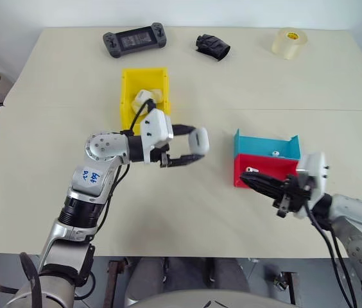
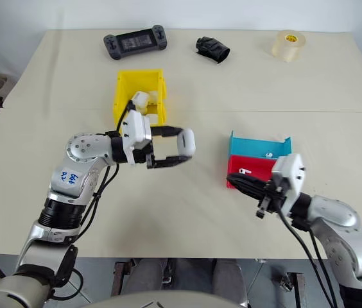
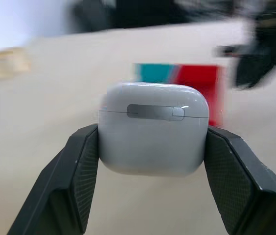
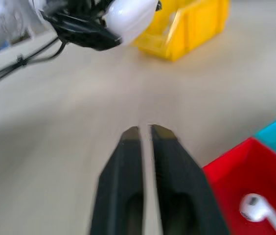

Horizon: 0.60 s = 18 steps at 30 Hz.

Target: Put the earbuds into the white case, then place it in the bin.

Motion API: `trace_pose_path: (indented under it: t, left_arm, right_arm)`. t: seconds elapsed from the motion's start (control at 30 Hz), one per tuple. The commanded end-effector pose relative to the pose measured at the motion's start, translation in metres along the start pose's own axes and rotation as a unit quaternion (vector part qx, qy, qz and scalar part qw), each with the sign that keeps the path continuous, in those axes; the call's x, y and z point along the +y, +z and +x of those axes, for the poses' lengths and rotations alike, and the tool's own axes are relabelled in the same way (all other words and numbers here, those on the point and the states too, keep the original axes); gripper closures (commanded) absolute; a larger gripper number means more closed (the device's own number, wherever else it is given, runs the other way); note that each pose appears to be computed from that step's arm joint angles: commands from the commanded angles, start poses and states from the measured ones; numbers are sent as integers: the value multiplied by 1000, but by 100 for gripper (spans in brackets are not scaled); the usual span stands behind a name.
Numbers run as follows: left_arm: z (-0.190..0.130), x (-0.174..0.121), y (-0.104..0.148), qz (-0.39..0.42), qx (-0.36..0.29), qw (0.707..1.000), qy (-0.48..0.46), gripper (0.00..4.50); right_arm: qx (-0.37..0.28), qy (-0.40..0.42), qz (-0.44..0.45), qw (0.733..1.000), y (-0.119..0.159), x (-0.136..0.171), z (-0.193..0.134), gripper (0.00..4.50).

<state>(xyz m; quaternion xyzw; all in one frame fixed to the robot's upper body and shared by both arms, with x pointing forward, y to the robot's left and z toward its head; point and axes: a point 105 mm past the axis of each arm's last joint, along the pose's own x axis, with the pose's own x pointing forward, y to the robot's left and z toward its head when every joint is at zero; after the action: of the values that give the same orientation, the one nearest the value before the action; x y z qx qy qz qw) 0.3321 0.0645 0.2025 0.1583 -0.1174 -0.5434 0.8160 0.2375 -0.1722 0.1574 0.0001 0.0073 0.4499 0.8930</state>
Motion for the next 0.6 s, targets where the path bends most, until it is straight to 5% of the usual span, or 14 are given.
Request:
trace_pose_path:
  t: [0.03, 0.3, 0.53, 0.6]
  left_arm:
    - [-15, 37, 13, 4, -30, 990, 139, 170]
    - [-41, 98, 13, -19, -35, 941, 336, 170]
    - [-33, 117, -17, -99, 29, 939, 327, 170]
    - [-30, 116, -17, -105, 30, 943, 315, 97]
  right_arm:
    - [-35, -12, -37, 999, 16, 3, -12, 292]
    - [-64, -60, -82, 993, 29, -10, -18, 16]
    - [-80, -56, -104, 990, 42, -11, -9, 3]
    - [-87, -54, -105, 989, 45, -9, -6, 0]
